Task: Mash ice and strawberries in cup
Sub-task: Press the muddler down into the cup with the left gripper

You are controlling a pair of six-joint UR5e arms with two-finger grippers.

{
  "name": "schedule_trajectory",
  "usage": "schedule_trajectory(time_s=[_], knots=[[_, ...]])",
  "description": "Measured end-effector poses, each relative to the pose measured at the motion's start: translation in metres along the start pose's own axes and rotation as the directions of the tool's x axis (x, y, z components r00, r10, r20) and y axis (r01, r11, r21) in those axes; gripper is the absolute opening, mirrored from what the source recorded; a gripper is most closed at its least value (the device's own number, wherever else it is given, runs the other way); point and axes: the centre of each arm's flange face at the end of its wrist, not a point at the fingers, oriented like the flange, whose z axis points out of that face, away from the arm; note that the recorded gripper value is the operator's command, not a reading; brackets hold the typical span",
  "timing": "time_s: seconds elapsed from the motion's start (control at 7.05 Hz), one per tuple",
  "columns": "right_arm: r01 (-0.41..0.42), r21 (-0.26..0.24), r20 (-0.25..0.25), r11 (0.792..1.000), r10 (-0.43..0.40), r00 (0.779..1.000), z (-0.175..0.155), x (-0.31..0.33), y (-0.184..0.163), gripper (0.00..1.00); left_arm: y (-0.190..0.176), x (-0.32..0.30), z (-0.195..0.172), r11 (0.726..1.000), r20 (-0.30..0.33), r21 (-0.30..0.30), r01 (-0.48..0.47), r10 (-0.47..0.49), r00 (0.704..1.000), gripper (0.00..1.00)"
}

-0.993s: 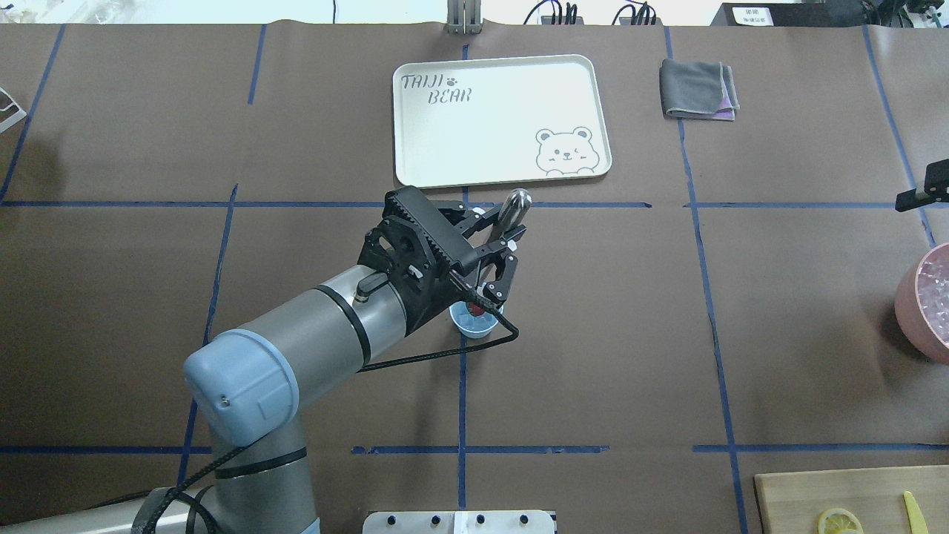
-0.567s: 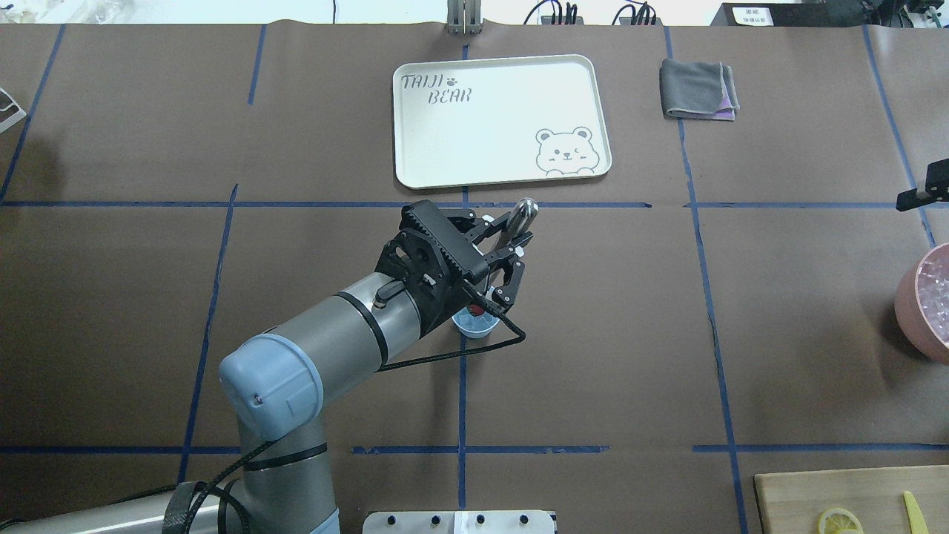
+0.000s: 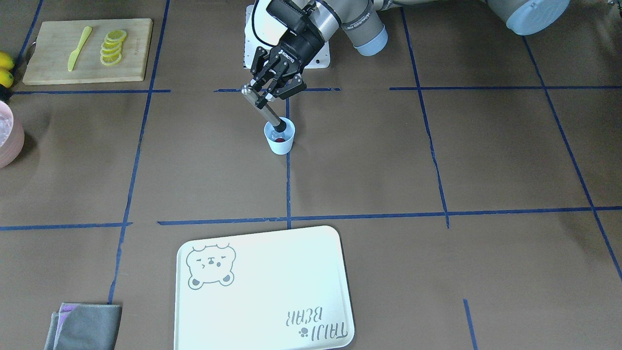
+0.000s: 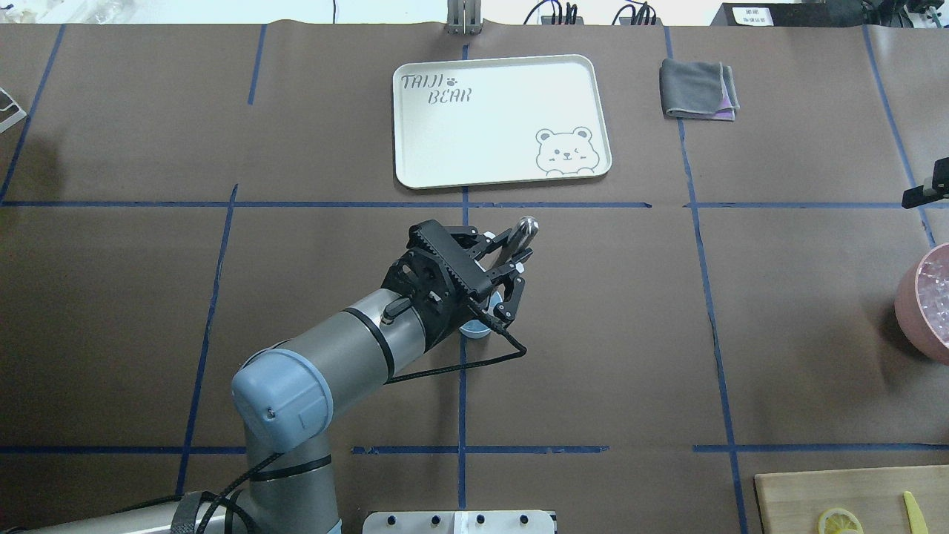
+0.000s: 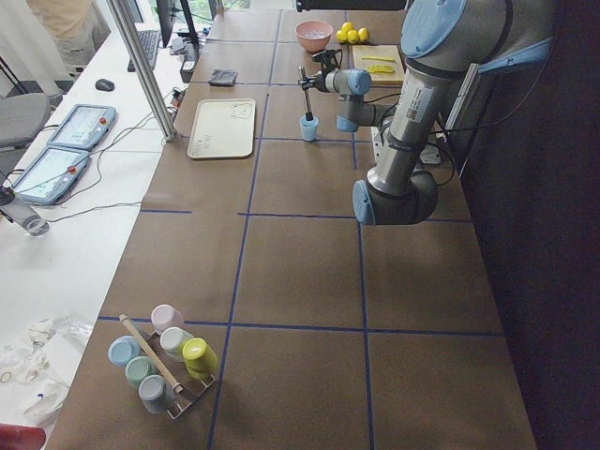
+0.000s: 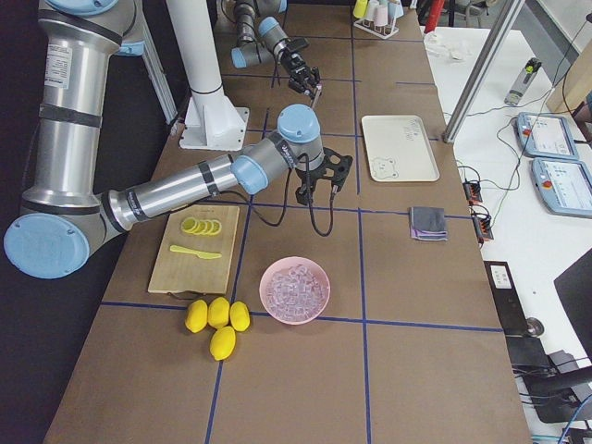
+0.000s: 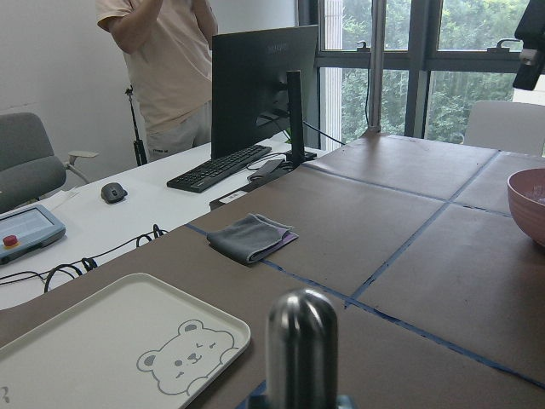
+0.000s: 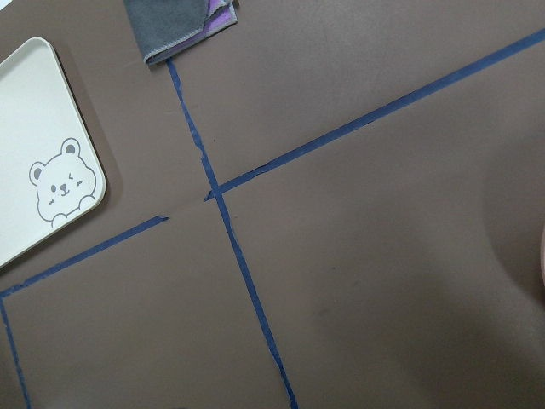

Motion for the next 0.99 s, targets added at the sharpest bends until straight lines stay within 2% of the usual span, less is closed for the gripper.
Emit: schedule_trajectory(time_s=[0.99], knots=[[-0.006, 0.003, -0.001, 1.0, 0.006, 1.0, -0.001, 0.002, -0.002, 1.0, 0.028, 0.0, 0.013, 0.999, 0.012, -0.049, -0.021, 0.022, 1.0, 0.0]])
